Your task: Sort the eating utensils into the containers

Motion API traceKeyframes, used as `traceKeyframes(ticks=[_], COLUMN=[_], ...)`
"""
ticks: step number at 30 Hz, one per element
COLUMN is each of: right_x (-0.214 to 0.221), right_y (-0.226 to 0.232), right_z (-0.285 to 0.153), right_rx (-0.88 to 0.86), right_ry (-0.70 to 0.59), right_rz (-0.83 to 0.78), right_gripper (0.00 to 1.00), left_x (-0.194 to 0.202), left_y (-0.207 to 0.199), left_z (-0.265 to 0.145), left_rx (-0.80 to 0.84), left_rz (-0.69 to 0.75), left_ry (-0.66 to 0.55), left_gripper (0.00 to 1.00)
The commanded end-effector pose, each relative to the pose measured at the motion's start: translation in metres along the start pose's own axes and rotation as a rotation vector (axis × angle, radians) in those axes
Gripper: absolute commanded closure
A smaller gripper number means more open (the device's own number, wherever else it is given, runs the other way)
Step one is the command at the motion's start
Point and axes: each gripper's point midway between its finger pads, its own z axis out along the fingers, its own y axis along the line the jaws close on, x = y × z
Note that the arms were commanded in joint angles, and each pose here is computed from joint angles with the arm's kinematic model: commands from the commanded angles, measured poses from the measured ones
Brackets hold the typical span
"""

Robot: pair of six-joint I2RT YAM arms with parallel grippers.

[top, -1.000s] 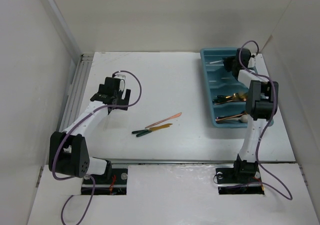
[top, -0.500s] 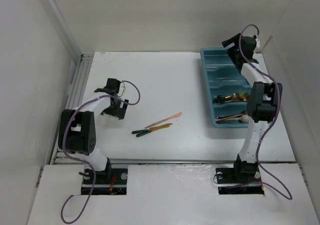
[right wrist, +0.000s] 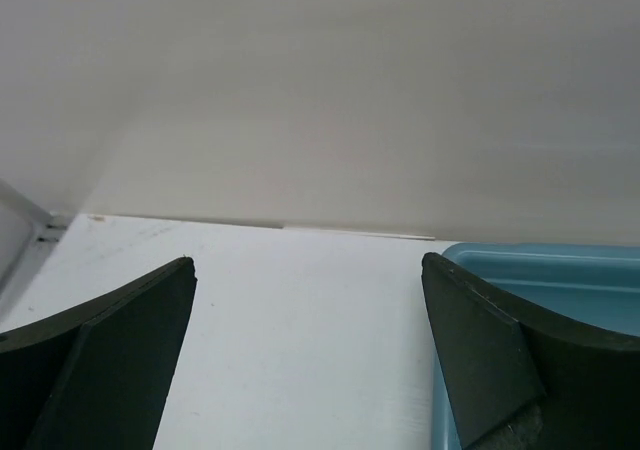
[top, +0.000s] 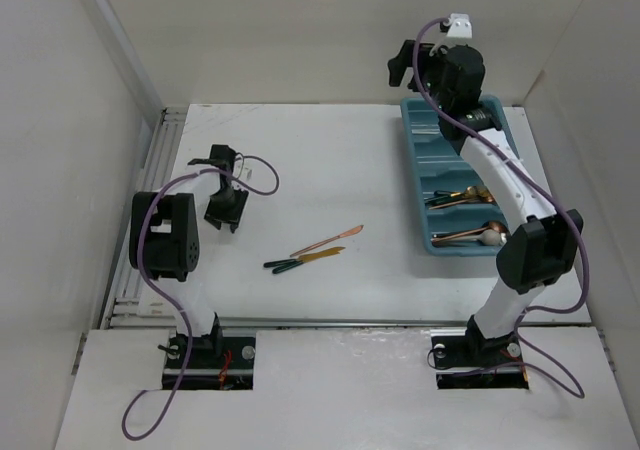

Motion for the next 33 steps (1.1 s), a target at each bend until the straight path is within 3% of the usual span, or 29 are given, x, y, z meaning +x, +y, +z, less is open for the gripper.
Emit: traceKeyframes(ticks=[1,3,4,9,11,13,15,16,20,22,26,30,33], right_x=[0.011,0.000,0.002,-0.006,-0.002,0.029,0.064,0.065,0.108,0.109,0.090,0.097,0.105], right_y=[-0.012,0.002,0.003,0.025,0.031,0.046,0.069,0.081,0.150,0.190,0.241,0.258,0.250], right_z=[-0.013,-0.024,-0.028,-0.045,-0.049,-0.048,-0.051,-0.056,-0.070,-0.081,-0.083,-0.067,-0.049], right_rx=[0.083,0.069,0.073,0.041,-0.007,-0.111,-0.211,-0.236,-0.446,-0.618,-0.789,-0.818,-0.743], right_ry=[0.050,0.034,0.042,0.028,0.051,0.144,0.242,0.251,0.295,0.267,0.168,0.193,0.215], right_rz=[-0.164,-0.202,-0.213,-0.281,-0.321,-0.350,-0.429,-0.433,-0.549,-0.532,-0.344,-0.253,-0.198], right_gripper=[0.01,0.01,0.01,0.01,0.00,0.00,0.00,0.00,0.00,0.00,0.00,0.00,0.00], left_x=[0.016,0.018,0.018,-0.013,-0.057,-0.096,-0.161,-0.162,-0.215,-0.222,-0.228,-0.231,-0.230], left_y=[-0.003,-0.006,-0.006,-0.021,-0.021,-0.027,-0.032,-0.037,-0.059,-0.077,-0.101,-0.116,-0.124], left_z=[0.020,0.028,0.028,0.017,-0.017,-0.058,-0.133,-0.135,-0.236,-0.253,-0.276,-0.289,-0.295], left_rx=[0.063,0.082,0.082,0.179,0.206,0.273,0.339,0.368,0.504,0.569,0.611,0.649,0.680], left_rz=[0.015,0.015,0.015,-0.024,-0.040,-0.073,-0.092,-0.085,-0.125,-0.152,-0.112,-0.110,-0.102], left_ry=[0.106,0.128,0.128,0.032,-0.119,-0.263,-0.521,-0.525,-0.876,-0.912,-0.953,-0.974,-0.972], left_gripper=[0.65,0.91,1.00,1.00,1.00,1.00,1.00,1.00,1.00,1.00,1.00,1.00,1.00])
